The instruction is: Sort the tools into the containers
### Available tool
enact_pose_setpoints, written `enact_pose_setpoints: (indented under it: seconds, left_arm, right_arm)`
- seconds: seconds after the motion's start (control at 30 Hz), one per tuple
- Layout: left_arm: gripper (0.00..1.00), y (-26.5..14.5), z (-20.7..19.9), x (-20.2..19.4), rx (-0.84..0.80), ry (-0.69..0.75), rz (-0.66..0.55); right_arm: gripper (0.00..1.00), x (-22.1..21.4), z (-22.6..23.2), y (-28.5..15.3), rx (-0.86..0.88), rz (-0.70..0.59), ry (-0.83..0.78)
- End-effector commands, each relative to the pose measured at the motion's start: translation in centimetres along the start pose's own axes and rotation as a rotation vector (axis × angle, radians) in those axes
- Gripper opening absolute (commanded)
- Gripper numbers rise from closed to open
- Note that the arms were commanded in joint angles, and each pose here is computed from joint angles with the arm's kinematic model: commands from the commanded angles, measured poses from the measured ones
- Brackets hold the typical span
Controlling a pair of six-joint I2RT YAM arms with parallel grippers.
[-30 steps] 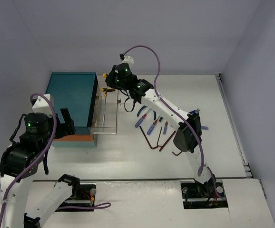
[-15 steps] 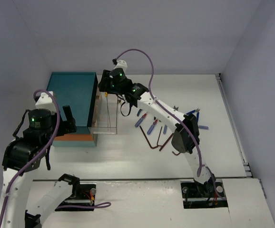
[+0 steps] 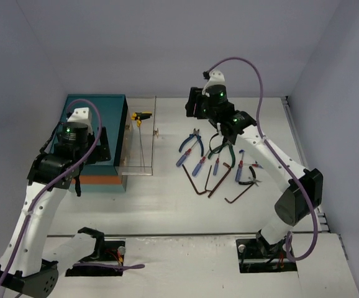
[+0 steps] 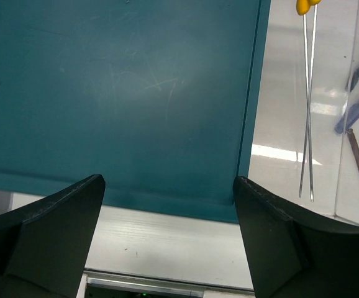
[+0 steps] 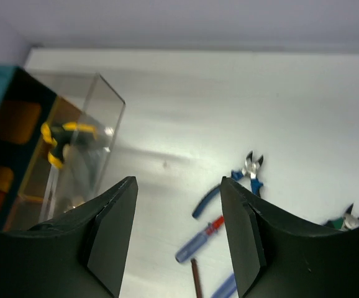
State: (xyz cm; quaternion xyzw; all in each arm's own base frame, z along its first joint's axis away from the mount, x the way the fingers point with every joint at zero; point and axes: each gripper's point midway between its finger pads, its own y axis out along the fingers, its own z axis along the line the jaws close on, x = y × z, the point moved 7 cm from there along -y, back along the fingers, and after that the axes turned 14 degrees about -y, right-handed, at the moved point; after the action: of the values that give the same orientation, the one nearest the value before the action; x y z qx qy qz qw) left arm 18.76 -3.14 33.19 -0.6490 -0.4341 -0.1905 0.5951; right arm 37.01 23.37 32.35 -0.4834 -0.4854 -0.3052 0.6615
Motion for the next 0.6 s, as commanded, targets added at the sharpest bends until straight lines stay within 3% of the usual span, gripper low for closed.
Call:
enact_pose_setpoints:
  seconds: [0.0, 0.17, 0.57]
  left_arm:
    - [0.81, 1.6, -0.8, 1.4, 0.007, 0.001, -0.045]
    - [0.81, 3.2, -0.8, 1.4, 0.038, -0.001, -0.035]
    - [0.81, 4.0, -0.4, -0.3, 0.017, -0.035, 0.002]
  right_arm:
    - [0.53, -3.4, 1.4, 0.9, 0.072, 0.068, -0.087]
    - [0.54, -6.9, 3.2, 3.5, 0.112, 0.155, -0.105]
    - [0.54, -7.9, 11.8, 6.2, 0.264, 0.158, -0.144]
